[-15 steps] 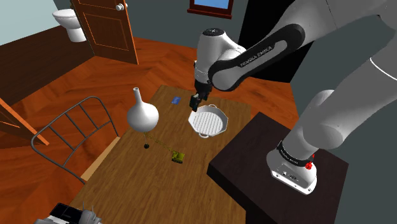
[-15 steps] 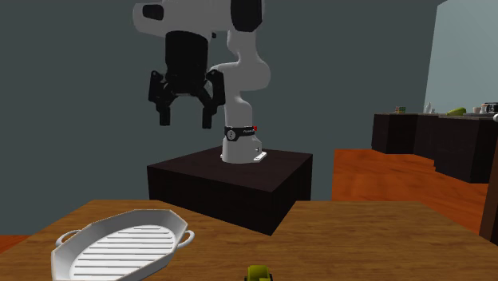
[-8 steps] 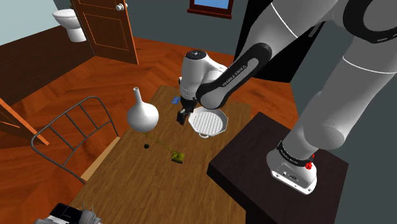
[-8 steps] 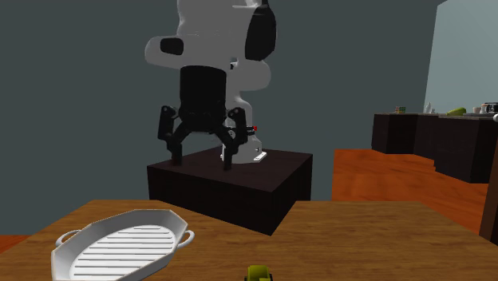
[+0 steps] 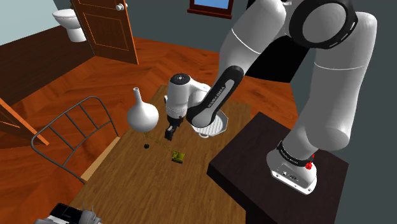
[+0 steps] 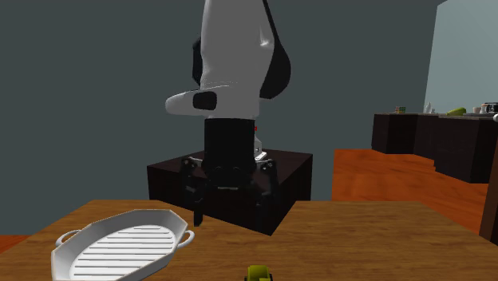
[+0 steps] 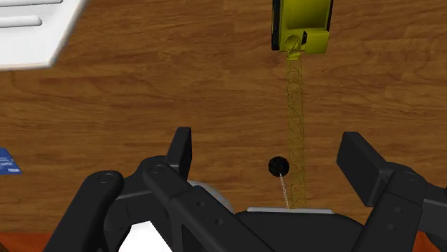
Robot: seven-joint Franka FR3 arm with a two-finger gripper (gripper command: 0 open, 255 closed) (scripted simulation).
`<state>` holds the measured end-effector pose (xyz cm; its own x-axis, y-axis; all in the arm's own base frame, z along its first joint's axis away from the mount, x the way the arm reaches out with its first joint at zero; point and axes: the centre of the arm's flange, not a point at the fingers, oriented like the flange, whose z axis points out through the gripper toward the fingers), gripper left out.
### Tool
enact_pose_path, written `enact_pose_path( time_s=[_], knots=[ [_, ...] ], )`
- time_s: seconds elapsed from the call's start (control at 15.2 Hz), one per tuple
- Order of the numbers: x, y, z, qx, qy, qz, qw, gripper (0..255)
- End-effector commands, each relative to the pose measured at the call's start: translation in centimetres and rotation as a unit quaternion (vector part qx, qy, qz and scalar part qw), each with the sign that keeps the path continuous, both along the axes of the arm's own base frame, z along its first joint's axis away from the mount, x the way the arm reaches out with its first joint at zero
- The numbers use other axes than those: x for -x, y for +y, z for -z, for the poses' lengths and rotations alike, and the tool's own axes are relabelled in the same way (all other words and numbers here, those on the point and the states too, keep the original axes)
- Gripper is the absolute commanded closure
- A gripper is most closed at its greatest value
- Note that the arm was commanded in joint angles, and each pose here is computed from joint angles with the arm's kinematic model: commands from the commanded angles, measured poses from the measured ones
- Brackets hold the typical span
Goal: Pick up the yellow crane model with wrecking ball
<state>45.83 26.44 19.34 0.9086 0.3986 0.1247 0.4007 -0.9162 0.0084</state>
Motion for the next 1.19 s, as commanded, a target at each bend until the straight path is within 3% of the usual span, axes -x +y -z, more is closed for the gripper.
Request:
enact_pose_path(
  time_s=[0.0,0.2,0.86,0.92,1.12],
  knots=[
    [-0.4,2.0,1.8,-0.003,-0.002,-0.016,0.9999,0],
    [-0.9,4.5,4.6,-0.006,-0.006,-0.039,0.9992,0],
    [-1.0,4.7,8.8,-0.006,-0.006,-0.040,0.9992,0],
    [-0.9,4.7,8.8,-0.006,-0.006,-0.040,0.9992,255],
    [-0.9,4.7,8.8,-0.006,-0.006,-0.040,0.9992,255]
  ],
)
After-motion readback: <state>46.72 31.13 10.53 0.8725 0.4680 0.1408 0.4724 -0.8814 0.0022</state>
